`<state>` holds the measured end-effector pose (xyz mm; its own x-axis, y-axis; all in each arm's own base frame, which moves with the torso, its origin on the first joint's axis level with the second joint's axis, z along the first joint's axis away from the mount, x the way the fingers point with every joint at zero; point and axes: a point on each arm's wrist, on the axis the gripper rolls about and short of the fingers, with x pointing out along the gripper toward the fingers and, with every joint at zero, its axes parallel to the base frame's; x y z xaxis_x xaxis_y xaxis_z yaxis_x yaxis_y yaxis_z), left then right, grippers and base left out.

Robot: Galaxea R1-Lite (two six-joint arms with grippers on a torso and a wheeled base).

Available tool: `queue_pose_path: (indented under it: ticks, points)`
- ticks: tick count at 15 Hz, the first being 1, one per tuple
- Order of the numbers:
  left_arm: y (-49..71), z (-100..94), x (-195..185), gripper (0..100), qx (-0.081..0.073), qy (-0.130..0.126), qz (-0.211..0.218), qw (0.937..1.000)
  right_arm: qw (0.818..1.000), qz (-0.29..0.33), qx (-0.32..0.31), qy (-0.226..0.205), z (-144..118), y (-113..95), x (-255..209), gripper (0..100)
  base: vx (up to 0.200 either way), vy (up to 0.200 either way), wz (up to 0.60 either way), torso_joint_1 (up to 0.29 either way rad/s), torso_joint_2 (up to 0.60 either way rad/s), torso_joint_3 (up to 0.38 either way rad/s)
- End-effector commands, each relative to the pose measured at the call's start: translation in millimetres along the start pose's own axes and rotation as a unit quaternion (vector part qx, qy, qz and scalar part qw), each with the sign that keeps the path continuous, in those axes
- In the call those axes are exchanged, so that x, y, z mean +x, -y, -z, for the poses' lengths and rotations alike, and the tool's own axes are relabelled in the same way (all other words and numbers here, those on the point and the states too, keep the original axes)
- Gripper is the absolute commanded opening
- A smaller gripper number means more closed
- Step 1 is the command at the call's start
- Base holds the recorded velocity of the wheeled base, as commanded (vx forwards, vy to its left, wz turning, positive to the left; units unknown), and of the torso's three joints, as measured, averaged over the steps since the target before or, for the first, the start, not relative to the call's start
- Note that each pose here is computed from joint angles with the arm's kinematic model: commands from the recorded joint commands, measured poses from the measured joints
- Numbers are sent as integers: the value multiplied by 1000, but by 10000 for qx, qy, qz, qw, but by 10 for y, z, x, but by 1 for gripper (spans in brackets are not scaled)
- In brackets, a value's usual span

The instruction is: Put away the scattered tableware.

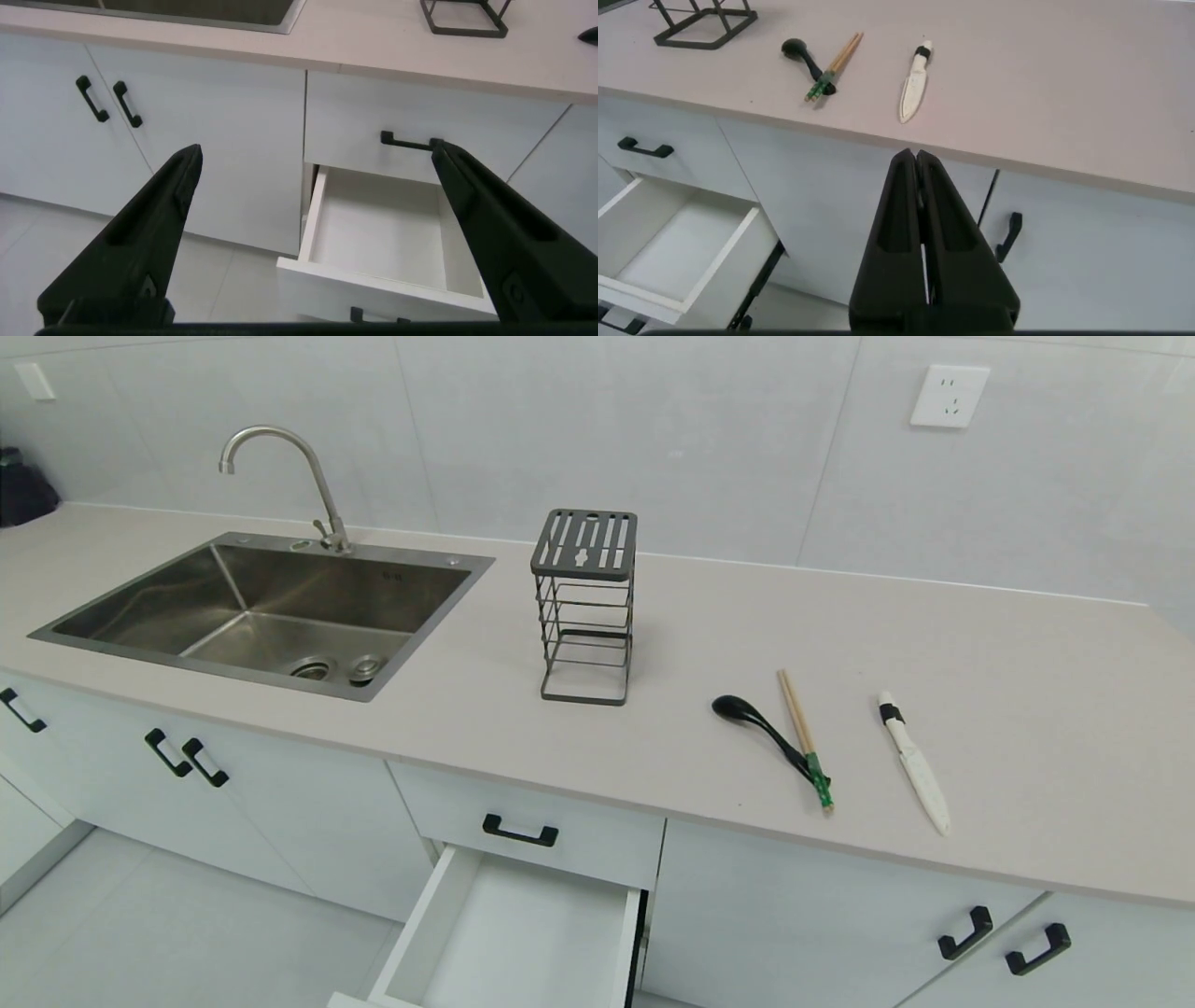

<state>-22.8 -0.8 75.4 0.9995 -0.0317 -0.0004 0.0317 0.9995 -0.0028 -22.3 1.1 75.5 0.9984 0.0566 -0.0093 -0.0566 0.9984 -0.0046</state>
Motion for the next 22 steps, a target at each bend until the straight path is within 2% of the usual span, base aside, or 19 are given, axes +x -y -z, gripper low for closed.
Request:
queue_pose_path:
  ticks: [1, 2, 3, 4, 5, 6, 7, 8, 9, 12, 15, 16, 17, 18, 19, 22]
  points:
    - [0, -1, 2, 100, -2, -13, 3, 10000, 10000, 7, 10, 1, -2, 0, 1, 100, 0, 0, 0, 0, 0, 0]
    - [0, -1, 1, 100, -2, -6, -5, 10000, 10000, -16, -20, -14, 1, -1, 1, 100, 0, 0, 0, 0, 0, 0]
    - [0, -1, 2, 100, -2, -13, -5, 10000, 9997, 1, -26, 238, -51, 0, 0, 100, 0, 0, 0, 0, 0, 0]
    - [0, -1, 1, 100, -2, -6, -5, 10000, 9969, 44, -81, 781, -202, -3, -20, 100, 0, 0, 0, 0, 0, 0]
    - [0, -1, 1, 100, -2, -6, -5, 10000, 9969, 44, -81, 781, -202, -3, -20, 100, 0, 0, 0, 0, 0, 0]
    - [0, -1, 1, 100, -2, -6, -5, 10000, 9961, -192, -200, 836, -601, -10, 27, 100, 0, 0, 0, 0, 0, 0]
    - [0, -1, 2, 100, -2, -13, 3, 10000, 9951, -707, -227, 647, -890, -18, 146, 100, 0, 0, 0, 0, 0, 0]
    - [0, -1, 1, 100, -2, -6, 3, 10000, 9945, -886, -209, 520, -949, -21, 203, 100, 0, 0, 0, 0, 0, 0]
    - [0, -1, 2, 100, -2, -13, 3, 10000, 9906, -1356, -125, -94, -996, -32, 399, 100, 0, 0, 0, 0, 0, 0]
    - [0, -1, 1, 100, -2, -6, 3, 10000, 9678, -2085, 84, -1410, -903, -95, 797, 100, 0, 0, 0, 0, 0, 0]
    - [0, -1, 2, 100, -2, -13, 3, 10000, 9517, -2332, 174, -1990, -949, -176, 1100, 100, 0, 0, 0, 0, 0, 0]
    - [0, -1, 2, 100, -2, -13, -5, 10000, 9505, -2339, 203, -2035, -951, -183, 1123, 100, 0, 0, 0, 0, 0, 0]
    - [0, -1, 1, 100, -2, -6, 3, 10000, 9377, -2489, 355, -2398, -935, -262, 1274, 100, 0, 0, 0, 0, 0, 0]
    - [0, -1, 2, 100, -2, -13, -5, 10000, 9356, -2508, 360, -2457, -931, -278, 1300, 100, 0, 0, 0, 0, 0, 0]
    - [0, -1, 2, 100, -2, -13, 3, 10000, 9249, -2502, 476, -2823, -934, -433, 1506, 100, 0, 0, 0, 0, 0, 0]
    - [0, -1, 1, 100, -2, -6, 3, 10000, 9199, -1995, 882, -3259, -906, -667, 1718, 100, 0, 0, 0, 0, 0, 0]
